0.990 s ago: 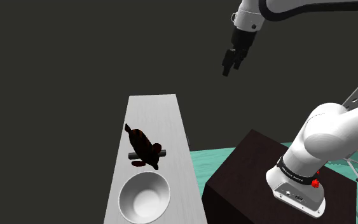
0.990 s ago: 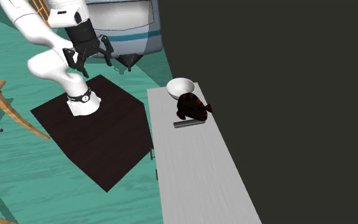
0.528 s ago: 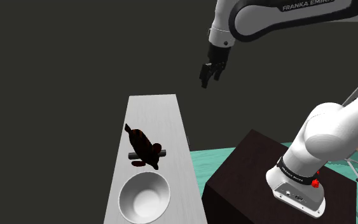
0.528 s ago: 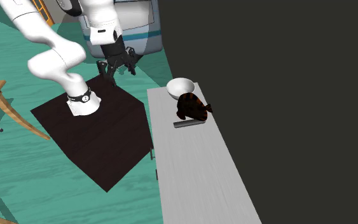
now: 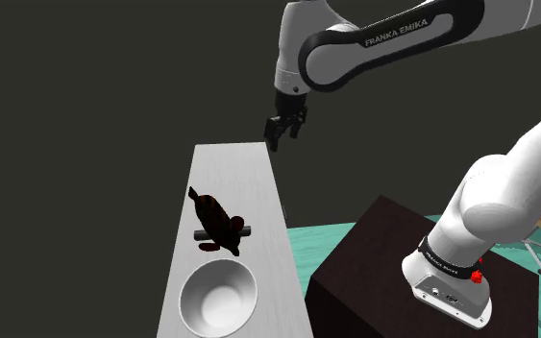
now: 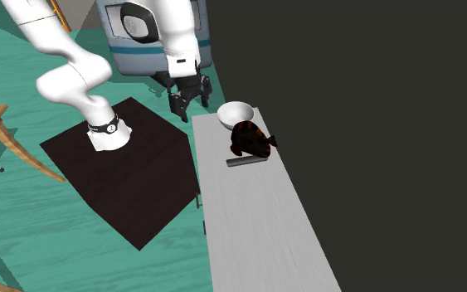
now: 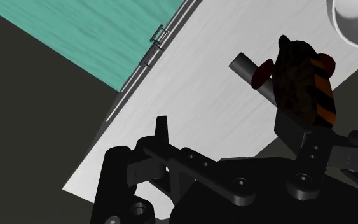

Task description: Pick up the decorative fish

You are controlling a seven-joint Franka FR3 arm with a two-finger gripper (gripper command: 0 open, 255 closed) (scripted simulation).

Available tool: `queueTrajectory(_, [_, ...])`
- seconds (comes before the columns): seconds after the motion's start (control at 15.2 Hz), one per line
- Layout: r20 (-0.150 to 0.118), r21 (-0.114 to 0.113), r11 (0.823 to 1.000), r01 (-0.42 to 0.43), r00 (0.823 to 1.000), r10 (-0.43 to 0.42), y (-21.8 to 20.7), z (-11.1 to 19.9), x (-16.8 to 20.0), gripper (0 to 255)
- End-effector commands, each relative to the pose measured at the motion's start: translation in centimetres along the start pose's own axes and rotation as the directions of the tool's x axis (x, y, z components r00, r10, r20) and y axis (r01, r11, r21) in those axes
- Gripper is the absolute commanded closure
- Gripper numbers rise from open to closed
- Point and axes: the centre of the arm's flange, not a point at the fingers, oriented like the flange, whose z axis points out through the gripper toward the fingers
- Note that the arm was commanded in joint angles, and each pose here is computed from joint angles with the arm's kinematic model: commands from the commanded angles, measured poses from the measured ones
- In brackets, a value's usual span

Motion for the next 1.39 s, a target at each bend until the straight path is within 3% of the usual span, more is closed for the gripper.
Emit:
queueTrajectory(0.0, [0.004, 0.002, 1.0, 0.001, 1.0, -0.001, -1.7, 1.5, 1.3, 0])
queueTrajectory(1.32, [0.038, 0.011, 1.0, 0.017, 0.999, -0.018, -19.2, 16.2, 14.9, 0])
